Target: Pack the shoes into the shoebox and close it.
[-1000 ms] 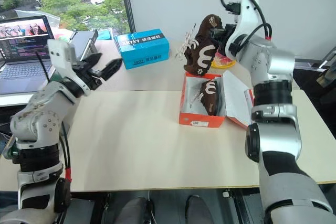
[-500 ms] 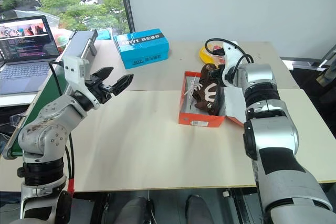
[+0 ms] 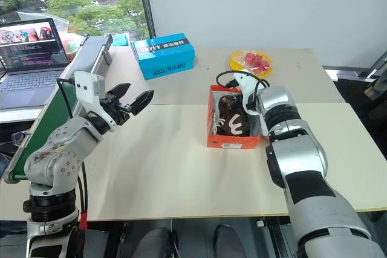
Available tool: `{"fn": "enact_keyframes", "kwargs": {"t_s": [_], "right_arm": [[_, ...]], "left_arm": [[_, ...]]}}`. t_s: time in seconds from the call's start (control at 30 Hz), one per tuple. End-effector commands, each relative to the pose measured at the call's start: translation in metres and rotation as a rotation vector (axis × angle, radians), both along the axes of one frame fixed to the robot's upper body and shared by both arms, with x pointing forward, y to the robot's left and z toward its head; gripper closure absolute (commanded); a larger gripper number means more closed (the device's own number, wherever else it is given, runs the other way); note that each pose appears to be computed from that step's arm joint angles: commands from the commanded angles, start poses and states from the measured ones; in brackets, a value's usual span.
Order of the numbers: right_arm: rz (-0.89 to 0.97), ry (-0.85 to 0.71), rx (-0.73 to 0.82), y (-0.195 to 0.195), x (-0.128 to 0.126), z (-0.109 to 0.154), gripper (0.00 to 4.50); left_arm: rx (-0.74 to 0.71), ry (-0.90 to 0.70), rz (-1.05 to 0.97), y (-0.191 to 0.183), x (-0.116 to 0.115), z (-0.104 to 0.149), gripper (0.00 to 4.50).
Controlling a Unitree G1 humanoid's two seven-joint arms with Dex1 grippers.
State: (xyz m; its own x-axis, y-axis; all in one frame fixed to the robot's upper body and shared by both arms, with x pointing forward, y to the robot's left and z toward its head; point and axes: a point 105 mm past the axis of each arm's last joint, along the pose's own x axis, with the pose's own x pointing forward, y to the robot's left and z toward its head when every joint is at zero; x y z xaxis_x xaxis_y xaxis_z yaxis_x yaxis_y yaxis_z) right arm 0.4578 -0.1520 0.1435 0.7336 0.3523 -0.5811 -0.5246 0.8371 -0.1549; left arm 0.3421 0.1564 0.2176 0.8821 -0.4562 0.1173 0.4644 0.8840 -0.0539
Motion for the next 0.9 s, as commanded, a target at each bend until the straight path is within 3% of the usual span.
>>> {"fn": "enact_keyframes", "kwargs": {"t_s": [0.03,0.07,0.13,0.27,0.43,0.53,0.73,0.9], "right_arm": [[-0.042,-0.01,-0.098,-0.009,0.0,-0.025,4.07],[-0.034,-0.014,-0.116,-0.006,-0.001,-0.028,4.07],[-0.018,-0.015,-0.135,-0.001,-0.001,-0.033,3.09],[0.021,-0.026,-0.147,0.011,-0.001,-0.034,1.85],[0.063,-0.095,-0.142,0.019,0.006,-0.01,0.14],[0.1,-0.18,-0.161,0.022,0.013,0.021,0.05],[0.133,-0.245,-0.016,0.034,0.011,0.091,0.05],[0.163,-0.247,0.101,0.031,-0.004,0.121,0.05]], "left_arm": [[-0.001,-0.05,-0.001,-0.002,-0.009,0.013,0.0],[0.001,-0.048,0.003,-0.001,-0.01,0.013,0.0],[0.003,-0.046,0.006,-0.001,-0.012,0.012,0.0],[0.012,-0.04,0.008,-0.001,-0.014,0.012,0.0],[0.018,-0.037,-0.002,-0.004,-0.013,0.011,0.0],[0.028,-0.035,-0.025,-0.008,-0.011,0.011,0.0],[0.056,-0.036,-0.07,-0.013,-0.007,0.012,0.0],[0.086,-0.042,-0.11,-0.017,-0.003,0.014,0.0]]}}
